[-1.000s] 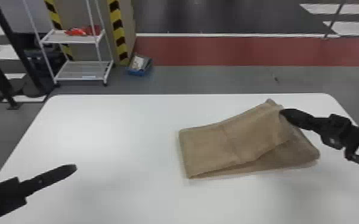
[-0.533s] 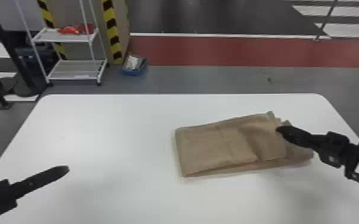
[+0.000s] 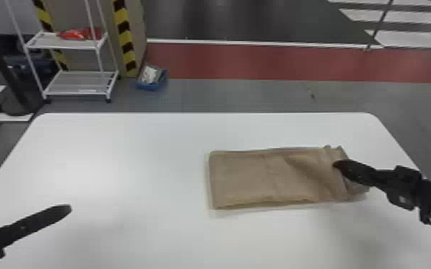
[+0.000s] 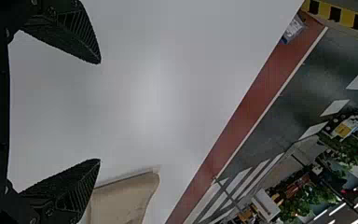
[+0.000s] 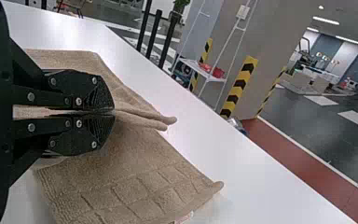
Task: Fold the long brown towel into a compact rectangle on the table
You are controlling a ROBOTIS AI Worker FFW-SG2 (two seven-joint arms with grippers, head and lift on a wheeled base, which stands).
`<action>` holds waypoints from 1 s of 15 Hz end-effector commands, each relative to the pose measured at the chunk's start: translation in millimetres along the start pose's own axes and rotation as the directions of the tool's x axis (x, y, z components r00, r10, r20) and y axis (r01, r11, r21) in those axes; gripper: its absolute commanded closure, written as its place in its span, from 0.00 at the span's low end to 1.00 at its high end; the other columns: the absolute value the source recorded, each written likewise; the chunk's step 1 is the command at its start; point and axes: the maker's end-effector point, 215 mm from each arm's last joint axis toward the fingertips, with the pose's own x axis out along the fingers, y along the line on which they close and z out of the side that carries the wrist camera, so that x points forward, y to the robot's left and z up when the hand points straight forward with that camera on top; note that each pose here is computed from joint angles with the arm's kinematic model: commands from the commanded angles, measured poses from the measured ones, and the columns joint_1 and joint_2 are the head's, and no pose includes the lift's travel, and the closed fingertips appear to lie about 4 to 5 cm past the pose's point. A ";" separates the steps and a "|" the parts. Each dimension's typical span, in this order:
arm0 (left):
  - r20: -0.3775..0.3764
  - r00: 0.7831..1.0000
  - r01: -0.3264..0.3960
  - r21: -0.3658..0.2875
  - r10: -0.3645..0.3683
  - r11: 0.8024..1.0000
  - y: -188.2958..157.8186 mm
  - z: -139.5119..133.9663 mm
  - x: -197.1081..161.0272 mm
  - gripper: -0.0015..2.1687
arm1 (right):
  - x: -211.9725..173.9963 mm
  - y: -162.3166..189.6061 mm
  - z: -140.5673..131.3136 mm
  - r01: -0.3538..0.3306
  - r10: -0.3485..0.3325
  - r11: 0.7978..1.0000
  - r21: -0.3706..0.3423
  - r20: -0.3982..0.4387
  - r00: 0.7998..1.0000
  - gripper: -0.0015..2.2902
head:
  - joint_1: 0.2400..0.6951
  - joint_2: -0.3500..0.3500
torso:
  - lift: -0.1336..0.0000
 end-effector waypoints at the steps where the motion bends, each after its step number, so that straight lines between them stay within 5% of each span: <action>1: 0.001 1.000 -0.001 0.005 0.001 1.000 -3.0 0.1 0.9 0.07 | -2.2 17.4 4.9 -0.032 0.032 0.999 0.022 -0.010 0.999 0.47 | 1.00 0.43 | 0.07; 4: -0.001 1.000 0.001 0.005 -0.001 1.000 -3.5 -0.9 1.2 0.07 | -42.1 27.6 43.0 -0.026 0.025 1.000 0.005 0.060 0.998 0.47 | 1.00 0.43 | 0.07; 9: -0.016 1.000 0.007 0.003 -0.007 1.000 -4.9 -8.1 2.2 0.07 | -36.0 -15.4 30.5 0.057 -0.058 0.998 0.038 0.031 0.998 0.47 | 1.00 0.33 | 0.07; 15: -0.028 1.000 -0.002 0.003 0.002 1.000 -3.9 -12.7 5.1 0.07 | -62.1 23.6 94.7 0.040 -0.039 0.999 -0.013 0.080 0.996 0.47 | 1.00 0.30 | 0.07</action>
